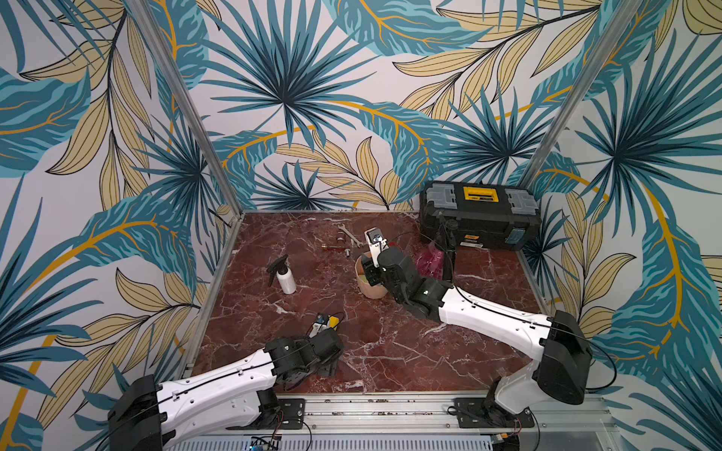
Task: Organize the gardening tools
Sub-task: Pick up the gardening tool from the center of the board.
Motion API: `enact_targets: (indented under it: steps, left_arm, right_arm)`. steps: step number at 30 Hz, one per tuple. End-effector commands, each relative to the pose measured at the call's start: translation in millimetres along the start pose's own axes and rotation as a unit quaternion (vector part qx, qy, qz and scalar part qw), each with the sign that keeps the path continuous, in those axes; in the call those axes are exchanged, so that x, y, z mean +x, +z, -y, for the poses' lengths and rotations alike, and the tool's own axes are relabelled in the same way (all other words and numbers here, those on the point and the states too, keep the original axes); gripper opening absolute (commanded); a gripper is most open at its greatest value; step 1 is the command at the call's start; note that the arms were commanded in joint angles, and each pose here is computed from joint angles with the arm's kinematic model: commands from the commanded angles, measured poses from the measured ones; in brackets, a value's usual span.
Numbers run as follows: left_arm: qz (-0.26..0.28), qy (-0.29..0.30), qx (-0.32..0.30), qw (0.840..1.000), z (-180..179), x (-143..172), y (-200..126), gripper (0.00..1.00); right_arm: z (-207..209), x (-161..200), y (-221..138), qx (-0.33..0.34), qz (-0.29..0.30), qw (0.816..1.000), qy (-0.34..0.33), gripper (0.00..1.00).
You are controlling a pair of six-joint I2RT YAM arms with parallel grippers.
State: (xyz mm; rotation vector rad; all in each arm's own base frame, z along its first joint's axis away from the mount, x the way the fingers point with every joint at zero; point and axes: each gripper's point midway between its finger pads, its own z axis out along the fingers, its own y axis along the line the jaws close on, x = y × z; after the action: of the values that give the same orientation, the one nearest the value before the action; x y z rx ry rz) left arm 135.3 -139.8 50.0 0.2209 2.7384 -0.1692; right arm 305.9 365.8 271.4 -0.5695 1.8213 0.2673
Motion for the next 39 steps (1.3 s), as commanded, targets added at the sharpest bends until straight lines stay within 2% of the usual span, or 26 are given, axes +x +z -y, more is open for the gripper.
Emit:
enact_targets:
  steps: [1,5,10,16,22,28,33,39]
  left_arm:
    - [-0.016,-0.007,0.0,1.0,-3,11,4,0.75]
    - [-0.021,-0.013,-0.005,1.0,-7,16,8,0.68]
    - [-0.019,-0.013,-0.013,1.0,-12,19,13,0.68]
    - [-0.019,-0.009,-0.018,1.0,-11,16,15,0.67]
    - [-0.018,-0.001,-0.019,1.0,-7,13,16,0.41]
    - [-0.005,0.006,-0.012,1.0,-4,6,11,0.26]
    - [0.054,0.016,0.026,0.998,8,-18,-7,0.14]
    - [0.118,0.037,0.064,0.99,18,-41,-29,0.03]
  right_arm:
    - [0,4,-15,-0.026,-0.011,0.999,0.026,0.57]
    - [-3,-1,-29,-0.057,-0.002,0.997,0.049,0.56]
    - [-8,-2,-46,-0.097,0.01,0.992,0.079,0.54]
    - [-9,8,-53,-0.114,0.008,0.988,0.099,0.53]
    - [-11,19,-56,-0.126,-0.004,0.986,0.106,0.52]
    - [-14,30,-56,-0.134,-0.02,0.984,0.117,0.51]
    - [-42,50,-53,-0.194,-0.063,0.968,0.144,0.51]
    - [-66,54,-56,-0.249,-0.097,0.948,0.171,0.51]
